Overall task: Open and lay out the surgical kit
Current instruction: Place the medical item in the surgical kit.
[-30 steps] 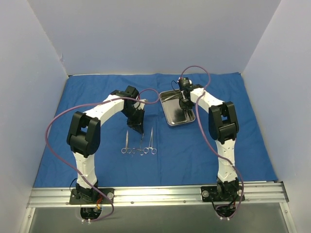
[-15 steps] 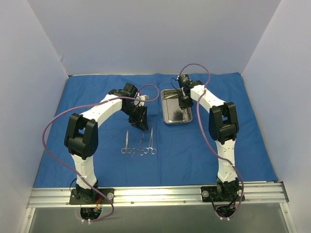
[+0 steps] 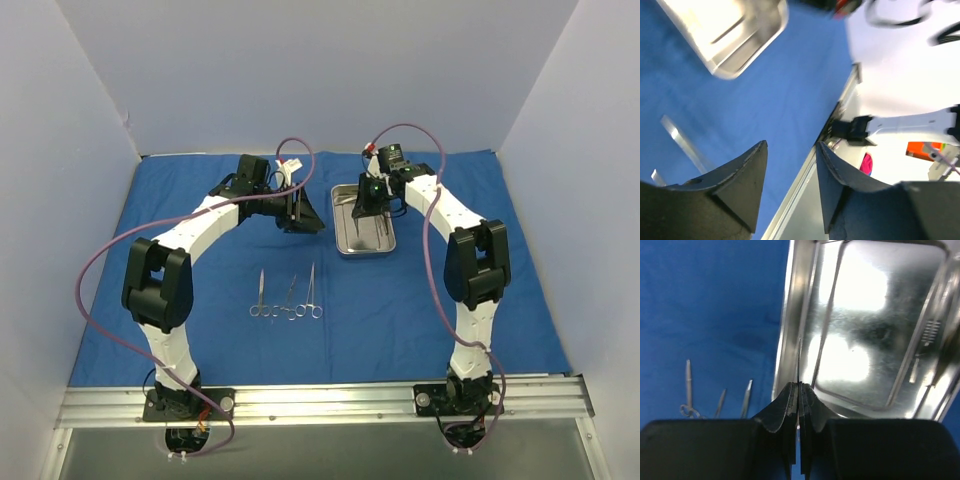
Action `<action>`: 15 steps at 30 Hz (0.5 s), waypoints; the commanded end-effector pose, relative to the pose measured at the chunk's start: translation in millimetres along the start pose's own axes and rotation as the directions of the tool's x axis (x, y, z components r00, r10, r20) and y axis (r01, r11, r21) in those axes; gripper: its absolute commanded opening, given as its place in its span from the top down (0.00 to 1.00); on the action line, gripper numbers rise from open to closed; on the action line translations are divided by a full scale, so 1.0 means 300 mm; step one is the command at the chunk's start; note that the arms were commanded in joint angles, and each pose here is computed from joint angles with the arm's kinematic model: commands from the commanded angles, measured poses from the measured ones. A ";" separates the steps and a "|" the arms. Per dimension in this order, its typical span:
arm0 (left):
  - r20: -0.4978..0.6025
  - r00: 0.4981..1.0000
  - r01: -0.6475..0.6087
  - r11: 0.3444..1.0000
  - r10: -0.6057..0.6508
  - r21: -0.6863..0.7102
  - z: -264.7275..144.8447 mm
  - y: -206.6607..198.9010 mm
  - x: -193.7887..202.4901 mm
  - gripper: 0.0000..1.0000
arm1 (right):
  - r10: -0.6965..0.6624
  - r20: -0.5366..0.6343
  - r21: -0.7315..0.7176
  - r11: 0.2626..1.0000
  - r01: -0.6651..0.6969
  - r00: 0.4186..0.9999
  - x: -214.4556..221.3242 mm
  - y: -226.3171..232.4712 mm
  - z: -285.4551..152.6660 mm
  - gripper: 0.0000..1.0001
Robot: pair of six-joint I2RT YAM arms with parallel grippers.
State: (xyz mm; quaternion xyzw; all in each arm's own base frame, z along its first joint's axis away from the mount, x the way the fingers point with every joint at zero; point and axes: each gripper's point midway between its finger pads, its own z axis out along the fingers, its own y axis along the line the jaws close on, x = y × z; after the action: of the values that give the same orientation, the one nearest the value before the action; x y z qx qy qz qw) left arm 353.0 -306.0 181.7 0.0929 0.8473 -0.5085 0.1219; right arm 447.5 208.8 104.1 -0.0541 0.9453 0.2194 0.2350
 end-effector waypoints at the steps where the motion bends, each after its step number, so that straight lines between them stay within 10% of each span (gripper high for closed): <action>1: 0.098 0.988 -0.130 0.979 0.116 0.157 -0.041 -0.163 -0.072 0.46 | 0.024 0.058 -0.197 0.980 -0.013 0.998 -0.051 0.139 -0.109 1.00; 15: 0.167 0.983 -0.125 0.949 0.079 0.288 -0.010 -0.196 -0.114 0.44 | 0.209 0.109 -0.569 0.815 -0.111 0.972 -0.115 0.373 -0.302 1.00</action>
State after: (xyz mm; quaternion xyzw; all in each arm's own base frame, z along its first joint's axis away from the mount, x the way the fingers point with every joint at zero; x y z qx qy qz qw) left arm 366.9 -326.5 211.1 0.0859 0.7797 -0.5978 0.1654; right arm 419.1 259.8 170.9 -0.0070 0.8701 0.4382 0.2256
